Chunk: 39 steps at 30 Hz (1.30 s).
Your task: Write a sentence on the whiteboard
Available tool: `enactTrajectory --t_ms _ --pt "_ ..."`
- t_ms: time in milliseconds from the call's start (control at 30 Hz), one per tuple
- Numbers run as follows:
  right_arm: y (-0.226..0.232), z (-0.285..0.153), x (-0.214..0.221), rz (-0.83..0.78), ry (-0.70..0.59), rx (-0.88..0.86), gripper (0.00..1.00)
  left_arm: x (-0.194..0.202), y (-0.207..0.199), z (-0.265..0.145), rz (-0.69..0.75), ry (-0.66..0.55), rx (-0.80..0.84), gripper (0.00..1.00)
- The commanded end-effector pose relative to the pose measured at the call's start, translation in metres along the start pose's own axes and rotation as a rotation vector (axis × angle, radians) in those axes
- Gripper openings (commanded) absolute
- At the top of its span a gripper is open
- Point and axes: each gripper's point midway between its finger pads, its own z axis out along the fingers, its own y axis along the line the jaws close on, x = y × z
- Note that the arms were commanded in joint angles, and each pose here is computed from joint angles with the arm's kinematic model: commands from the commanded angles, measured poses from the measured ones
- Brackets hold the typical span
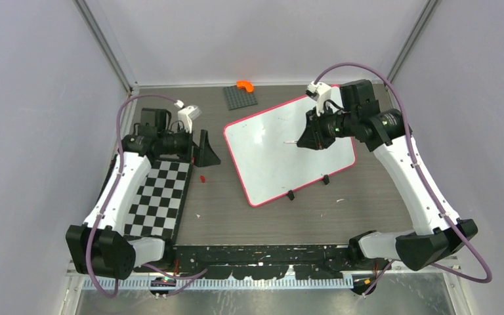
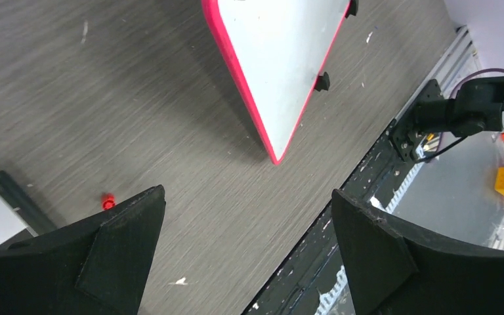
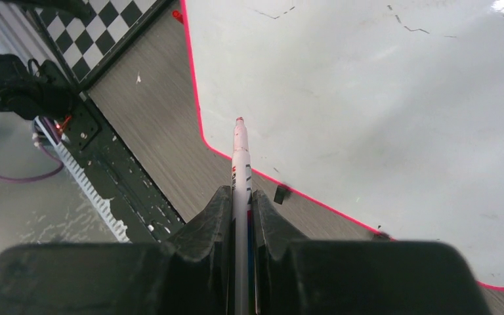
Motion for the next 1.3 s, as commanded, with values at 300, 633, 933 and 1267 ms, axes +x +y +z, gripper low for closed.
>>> enactTrajectory --t_ms 300,633,933,1267 --pt "0.022 -0.007 -0.036 -0.090 -0.182 -0.113 0.00 -0.046 0.002 0.036 -0.028 -0.153 0.171 0.83" --pt "0.019 -0.012 -0.017 -0.111 -0.162 -0.067 0.00 -0.087 -0.002 0.081 -0.048 -0.193 0.366 0.66" --pt "0.020 -0.019 -0.017 -0.113 -0.136 -0.059 0.00 -0.091 -0.011 0.101 -0.084 -0.147 0.470 0.15" --pt "0.028 -0.031 0.006 -0.134 -0.105 -0.059 0.00 -0.054 -0.045 0.112 -0.086 0.001 0.588 0.00"
